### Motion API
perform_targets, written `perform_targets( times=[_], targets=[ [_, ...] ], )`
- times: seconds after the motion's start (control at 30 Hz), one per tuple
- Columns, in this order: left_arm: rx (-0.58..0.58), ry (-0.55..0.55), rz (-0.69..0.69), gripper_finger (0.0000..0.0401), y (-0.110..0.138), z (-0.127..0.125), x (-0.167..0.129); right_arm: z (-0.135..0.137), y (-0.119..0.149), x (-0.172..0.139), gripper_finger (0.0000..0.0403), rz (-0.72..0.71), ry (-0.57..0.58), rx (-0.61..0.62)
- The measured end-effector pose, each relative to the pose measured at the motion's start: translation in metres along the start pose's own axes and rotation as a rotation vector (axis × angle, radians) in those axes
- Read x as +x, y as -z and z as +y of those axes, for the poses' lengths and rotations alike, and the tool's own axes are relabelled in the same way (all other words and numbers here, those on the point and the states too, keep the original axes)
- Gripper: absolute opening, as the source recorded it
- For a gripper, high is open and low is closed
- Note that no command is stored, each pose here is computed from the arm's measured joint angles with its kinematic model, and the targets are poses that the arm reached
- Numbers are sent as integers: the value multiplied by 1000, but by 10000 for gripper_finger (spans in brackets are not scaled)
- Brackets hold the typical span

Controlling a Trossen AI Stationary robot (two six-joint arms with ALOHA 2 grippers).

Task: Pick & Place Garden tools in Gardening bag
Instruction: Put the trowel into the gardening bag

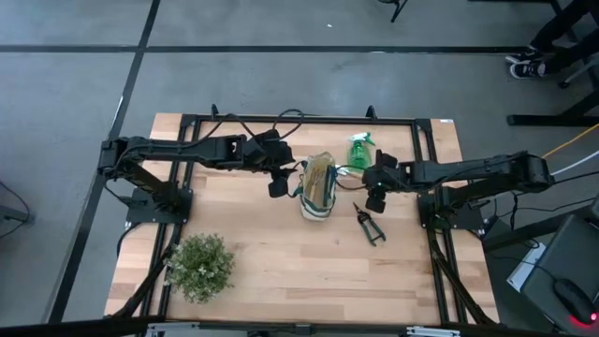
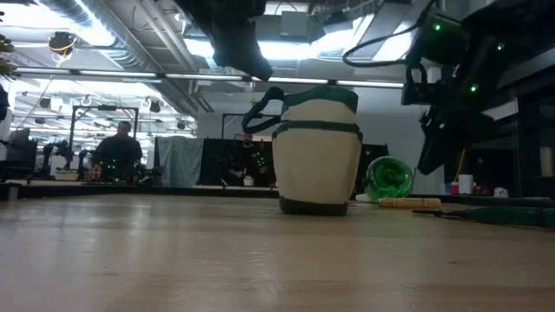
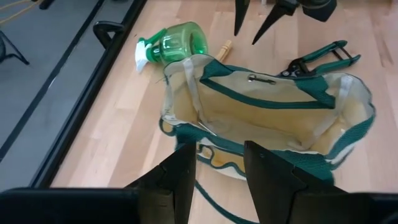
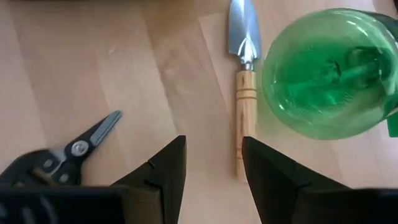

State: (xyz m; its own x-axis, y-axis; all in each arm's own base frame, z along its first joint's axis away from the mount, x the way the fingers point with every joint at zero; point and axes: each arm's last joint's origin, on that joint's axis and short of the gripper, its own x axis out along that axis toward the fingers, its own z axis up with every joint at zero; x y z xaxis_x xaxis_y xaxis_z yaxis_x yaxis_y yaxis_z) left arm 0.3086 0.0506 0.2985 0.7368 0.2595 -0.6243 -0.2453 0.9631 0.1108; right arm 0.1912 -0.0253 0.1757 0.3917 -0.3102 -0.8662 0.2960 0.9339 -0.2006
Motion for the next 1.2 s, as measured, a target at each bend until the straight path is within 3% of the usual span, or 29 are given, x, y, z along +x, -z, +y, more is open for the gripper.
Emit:
perform_targets(
  times=[0.27,0.4,0.67,1.2],
  targets=[
    [-16,-19,3,129,0,8,1,-14,6,9,160,19,37,64],
    [-16,-19,2,129,0,8,1,-22,8,13,155,34,-6,95],
    [-18,-22,3,129,0,9,1,-35,9,17,136,29,-31,78],
    [-48,-57,8,129,1,23,3,-45,10,44,136,105,-98,92]
  ],
)
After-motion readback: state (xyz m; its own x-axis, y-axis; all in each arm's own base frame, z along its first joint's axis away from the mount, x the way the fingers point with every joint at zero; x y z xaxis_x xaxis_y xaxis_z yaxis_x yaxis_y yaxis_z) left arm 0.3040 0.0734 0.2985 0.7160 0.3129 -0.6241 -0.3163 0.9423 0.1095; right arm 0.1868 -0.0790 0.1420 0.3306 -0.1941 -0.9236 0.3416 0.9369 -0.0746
